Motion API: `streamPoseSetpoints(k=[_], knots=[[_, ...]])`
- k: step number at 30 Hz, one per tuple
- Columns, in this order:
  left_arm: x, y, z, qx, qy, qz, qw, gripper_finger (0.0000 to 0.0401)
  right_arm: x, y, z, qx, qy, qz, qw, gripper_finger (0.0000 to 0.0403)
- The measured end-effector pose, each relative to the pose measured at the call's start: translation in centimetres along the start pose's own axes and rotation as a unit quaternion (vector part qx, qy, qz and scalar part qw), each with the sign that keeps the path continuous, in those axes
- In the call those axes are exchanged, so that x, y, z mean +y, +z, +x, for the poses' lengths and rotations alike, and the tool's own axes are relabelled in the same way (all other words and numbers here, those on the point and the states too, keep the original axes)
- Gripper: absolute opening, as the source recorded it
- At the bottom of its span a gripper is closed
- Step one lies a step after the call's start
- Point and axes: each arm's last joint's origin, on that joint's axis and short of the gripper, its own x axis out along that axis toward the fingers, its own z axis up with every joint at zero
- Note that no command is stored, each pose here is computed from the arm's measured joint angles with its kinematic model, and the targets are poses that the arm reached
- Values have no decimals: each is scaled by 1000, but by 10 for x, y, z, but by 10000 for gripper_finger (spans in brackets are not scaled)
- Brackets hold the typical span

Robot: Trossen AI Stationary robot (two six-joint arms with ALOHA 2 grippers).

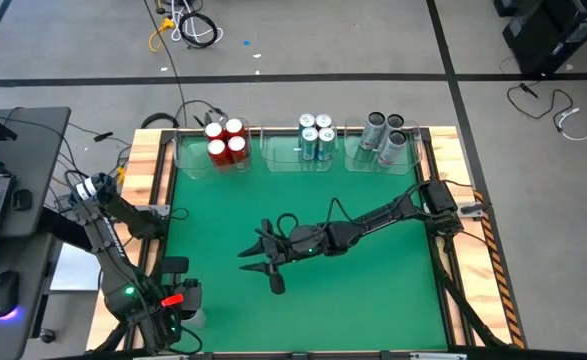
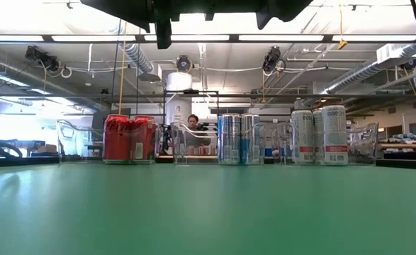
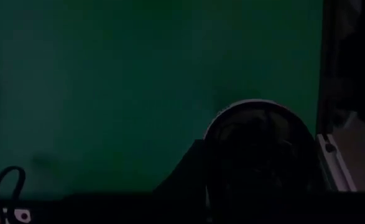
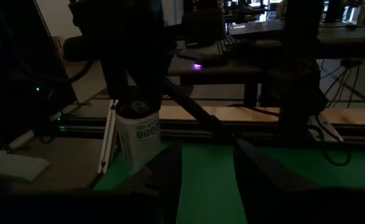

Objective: Sort soda cans
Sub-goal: Put the white soda can into the transparent right bin

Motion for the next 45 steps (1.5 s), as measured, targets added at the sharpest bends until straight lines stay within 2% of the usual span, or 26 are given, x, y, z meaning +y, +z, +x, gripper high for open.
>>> streamPoseSetpoints(k=[8,17,21,26,31,37,45], knots=[[0,5,-13,-24,-3,-6,1000,0,0,0,0,0,1,2,1000,128],[-1,6,-17,-14,-22,-12,1000,0,1,0,0,0,9,2,1000,129],[-4,8,-36,7,-77,-73,994,0,1,0,0,0,9,2,1000,135],[-19,-11,-45,79,-127,-159,976,0,1,0,0,0,9,10,1000,145],[-29,-34,-26,101,-97,-192,971,0,1,1,0,0,10,11,1000,146],[-34,-51,8,101,-79,-179,975,0,5,0,0,5,41,24,999,147],[-39,-64,36,34,-78,-175,981,0,15,-4,1,7,56,29,998,163]])
